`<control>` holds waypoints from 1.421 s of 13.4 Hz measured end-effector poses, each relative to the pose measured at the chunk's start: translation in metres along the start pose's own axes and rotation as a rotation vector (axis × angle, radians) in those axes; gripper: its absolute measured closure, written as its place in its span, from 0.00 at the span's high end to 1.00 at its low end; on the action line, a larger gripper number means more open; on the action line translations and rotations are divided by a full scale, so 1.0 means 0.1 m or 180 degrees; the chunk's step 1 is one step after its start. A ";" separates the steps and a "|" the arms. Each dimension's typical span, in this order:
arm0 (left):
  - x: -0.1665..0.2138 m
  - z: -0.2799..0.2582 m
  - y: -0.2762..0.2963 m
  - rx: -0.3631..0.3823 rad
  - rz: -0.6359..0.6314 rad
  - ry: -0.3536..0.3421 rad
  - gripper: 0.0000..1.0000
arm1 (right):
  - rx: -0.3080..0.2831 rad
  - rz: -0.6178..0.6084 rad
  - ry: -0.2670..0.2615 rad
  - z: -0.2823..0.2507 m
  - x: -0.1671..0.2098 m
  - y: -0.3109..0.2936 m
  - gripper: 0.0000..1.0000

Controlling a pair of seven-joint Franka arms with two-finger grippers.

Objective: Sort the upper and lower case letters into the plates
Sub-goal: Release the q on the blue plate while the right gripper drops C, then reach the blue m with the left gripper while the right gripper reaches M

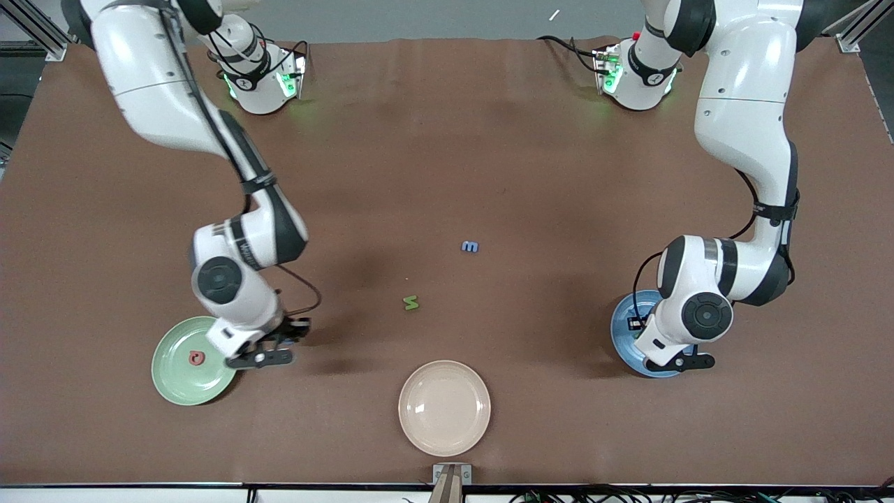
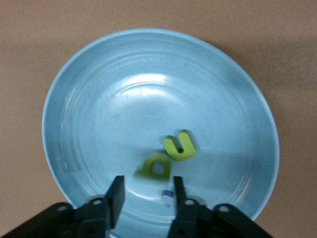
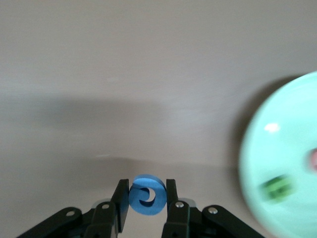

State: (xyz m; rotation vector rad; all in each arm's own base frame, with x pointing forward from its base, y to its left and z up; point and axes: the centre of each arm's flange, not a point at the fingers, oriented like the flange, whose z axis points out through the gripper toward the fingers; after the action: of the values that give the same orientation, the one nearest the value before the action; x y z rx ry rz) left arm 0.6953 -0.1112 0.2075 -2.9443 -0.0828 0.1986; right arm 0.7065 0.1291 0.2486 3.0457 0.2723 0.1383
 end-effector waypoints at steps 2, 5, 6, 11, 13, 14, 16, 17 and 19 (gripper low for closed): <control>0.01 -0.10 0.01 -0.0019 0.0001 0.0049 0.72 | -0.0023 -0.0362 0.0026 -0.02 0.03 0.53 0.34; -0.08 -0.46 0.23 -0.0113 0.0098 0.0122 1.00 | -0.0051 -0.0905 0.0024 -0.01 -0.01 1.09 0.34; -0.15 -0.58 0.35 -0.0146 0.0122 0.0102 1.00 | -0.0059 -0.1021 0.0025 0.00 -0.02 1.21 0.34; -0.69 -1.01 1.43 -0.0376 -0.0206 -0.0007 1.00 | -0.0090 -0.1241 0.0097 0.05 0.01 1.46 0.34; -0.99 -1.01 1.91 -0.0381 -0.0398 -0.0068 1.00 | -0.0083 -0.1256 0.0113 0.07 0.02 1.43 0.34; -1.14 -0.98 2.13 -0.0356 -0.0430 -0.0087 1.00 | -0.0082 -0.1260 0.0116 0.08 0.02 1.42 0.37; -1.47 -0.89 2.57 -0.0360 -0.0531 -0.0045 1.00 | -0.0085 -0.1261 0.0134 0.08 0.03 1.42 0.45; -1.63 -0.84 2.80 -0.0401 -0.0609 0.0005 1.00 | -0.0090 -0.1261 0.0153 0.09 0.04 1.42 0.56; -1.98 -0.74 3.25 -0.0504 -0.0770 0.0096 1.00 | -0.0097 -0.1261 0.0181 0.10 0.04 1.42 0.63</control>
State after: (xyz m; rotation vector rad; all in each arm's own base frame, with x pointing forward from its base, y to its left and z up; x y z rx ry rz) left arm 0.5235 -0.4565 0.2422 -3.0561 -0.4678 0.1169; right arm 0.7364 -0.0104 0.2517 2.8888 0.8565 0.1989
